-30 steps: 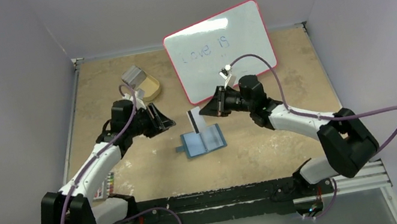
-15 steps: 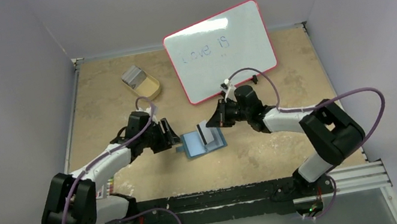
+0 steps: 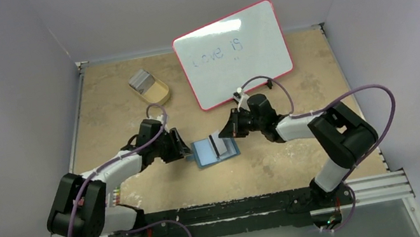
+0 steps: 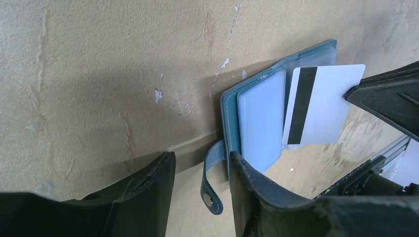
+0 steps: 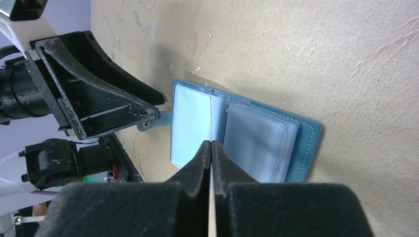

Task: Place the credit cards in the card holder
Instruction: Insert the credit card into the card holder.

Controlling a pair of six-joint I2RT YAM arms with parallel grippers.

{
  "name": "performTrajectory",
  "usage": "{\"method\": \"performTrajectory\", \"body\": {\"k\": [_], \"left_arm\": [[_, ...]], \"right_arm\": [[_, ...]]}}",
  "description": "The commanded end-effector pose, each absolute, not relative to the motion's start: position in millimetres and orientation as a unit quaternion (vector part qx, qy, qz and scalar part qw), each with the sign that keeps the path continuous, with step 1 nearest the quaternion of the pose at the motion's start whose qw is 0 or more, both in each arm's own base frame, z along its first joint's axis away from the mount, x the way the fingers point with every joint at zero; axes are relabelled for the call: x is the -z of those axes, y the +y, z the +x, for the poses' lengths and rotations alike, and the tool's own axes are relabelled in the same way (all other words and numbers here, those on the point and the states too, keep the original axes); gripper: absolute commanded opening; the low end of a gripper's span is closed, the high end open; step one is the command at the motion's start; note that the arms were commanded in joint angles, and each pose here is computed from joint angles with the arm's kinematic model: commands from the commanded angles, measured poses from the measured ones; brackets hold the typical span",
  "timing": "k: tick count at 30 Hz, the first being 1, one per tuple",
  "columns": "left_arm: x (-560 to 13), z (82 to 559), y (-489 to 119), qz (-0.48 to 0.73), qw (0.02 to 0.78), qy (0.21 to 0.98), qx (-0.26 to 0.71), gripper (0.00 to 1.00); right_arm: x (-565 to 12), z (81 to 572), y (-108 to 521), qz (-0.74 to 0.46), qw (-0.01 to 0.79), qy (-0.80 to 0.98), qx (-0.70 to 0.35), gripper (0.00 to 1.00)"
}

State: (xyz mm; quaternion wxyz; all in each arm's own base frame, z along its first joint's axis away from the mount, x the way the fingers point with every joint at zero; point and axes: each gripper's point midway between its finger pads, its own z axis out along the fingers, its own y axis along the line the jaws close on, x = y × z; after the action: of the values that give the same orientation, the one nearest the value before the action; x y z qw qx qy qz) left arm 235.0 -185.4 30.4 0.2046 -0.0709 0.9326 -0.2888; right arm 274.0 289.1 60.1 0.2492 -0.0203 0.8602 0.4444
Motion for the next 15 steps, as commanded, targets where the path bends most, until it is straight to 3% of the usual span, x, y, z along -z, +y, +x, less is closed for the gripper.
{"method": "performTrajectory", "body": {"k": [1,10,15], "left_arm": [[-31,240,-191,-0.062,0.219,0.926,0.300,0.38],[-25,238,-192,-0.063,0.211,0.927,0.302,0.05],[-25,239,-192,-0.067,0.214,0.926,0.304,0.00]], "right_arm": [[-65,273,292,-0.037,0.261,0.848,-0.459,0.00],[-56,271,291,-0.032,0.256,0.850,-0.460,0.00],[-53,272,290,-0.024,0.257,0.852,-0.457,0.00]]}}
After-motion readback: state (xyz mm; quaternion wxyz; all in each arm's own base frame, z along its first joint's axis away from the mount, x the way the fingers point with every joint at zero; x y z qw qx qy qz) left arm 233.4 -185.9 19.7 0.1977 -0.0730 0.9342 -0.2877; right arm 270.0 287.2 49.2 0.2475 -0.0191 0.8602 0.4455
